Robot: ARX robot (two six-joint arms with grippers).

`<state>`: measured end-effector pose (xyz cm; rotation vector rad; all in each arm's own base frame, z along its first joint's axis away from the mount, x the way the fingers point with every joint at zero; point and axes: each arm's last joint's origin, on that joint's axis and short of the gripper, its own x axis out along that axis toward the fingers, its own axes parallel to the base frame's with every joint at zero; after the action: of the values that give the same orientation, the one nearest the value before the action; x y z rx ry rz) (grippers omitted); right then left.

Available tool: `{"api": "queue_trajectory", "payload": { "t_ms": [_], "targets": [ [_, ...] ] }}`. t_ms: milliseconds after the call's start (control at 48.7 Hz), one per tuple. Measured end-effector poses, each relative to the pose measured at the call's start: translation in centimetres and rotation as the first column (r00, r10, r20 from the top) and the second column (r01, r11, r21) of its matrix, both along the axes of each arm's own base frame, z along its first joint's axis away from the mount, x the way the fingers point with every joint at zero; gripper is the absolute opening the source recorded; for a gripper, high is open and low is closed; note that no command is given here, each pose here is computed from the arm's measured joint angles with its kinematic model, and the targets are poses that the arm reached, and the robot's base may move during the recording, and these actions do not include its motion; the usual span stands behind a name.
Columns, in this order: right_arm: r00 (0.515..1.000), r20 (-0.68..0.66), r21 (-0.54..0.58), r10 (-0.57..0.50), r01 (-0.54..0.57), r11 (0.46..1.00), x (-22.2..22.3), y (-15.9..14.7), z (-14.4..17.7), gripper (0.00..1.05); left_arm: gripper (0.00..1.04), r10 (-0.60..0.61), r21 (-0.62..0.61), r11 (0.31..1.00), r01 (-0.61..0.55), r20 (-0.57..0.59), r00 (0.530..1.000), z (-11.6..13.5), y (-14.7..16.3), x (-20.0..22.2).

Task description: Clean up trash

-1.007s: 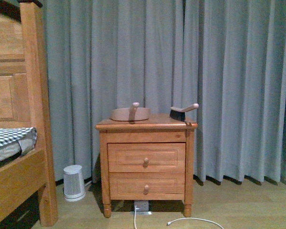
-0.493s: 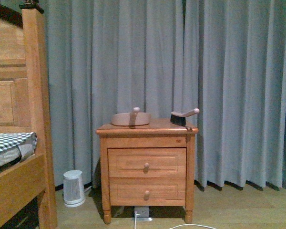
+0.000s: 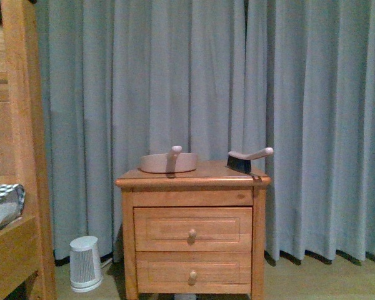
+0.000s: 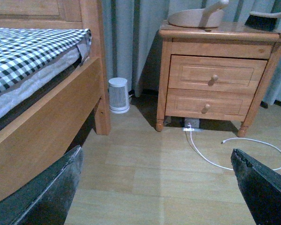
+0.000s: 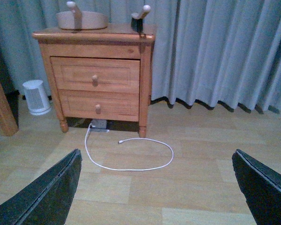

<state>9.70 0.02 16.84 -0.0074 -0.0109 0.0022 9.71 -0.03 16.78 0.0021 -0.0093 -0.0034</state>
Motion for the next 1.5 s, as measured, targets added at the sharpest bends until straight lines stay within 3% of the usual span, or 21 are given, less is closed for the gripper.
{"api": "queue_trajectory", "payload": {
  "t_ms": [1500],
  "targets": [
    [1.000,0.000,0.000,0.000,0.000,1.000,0.00,0.00,0.00,0.97,0.97,0.000,0.000,1.000,0.000,0.001,1.000,0.01,0.00,-0.01]
  ]
}}
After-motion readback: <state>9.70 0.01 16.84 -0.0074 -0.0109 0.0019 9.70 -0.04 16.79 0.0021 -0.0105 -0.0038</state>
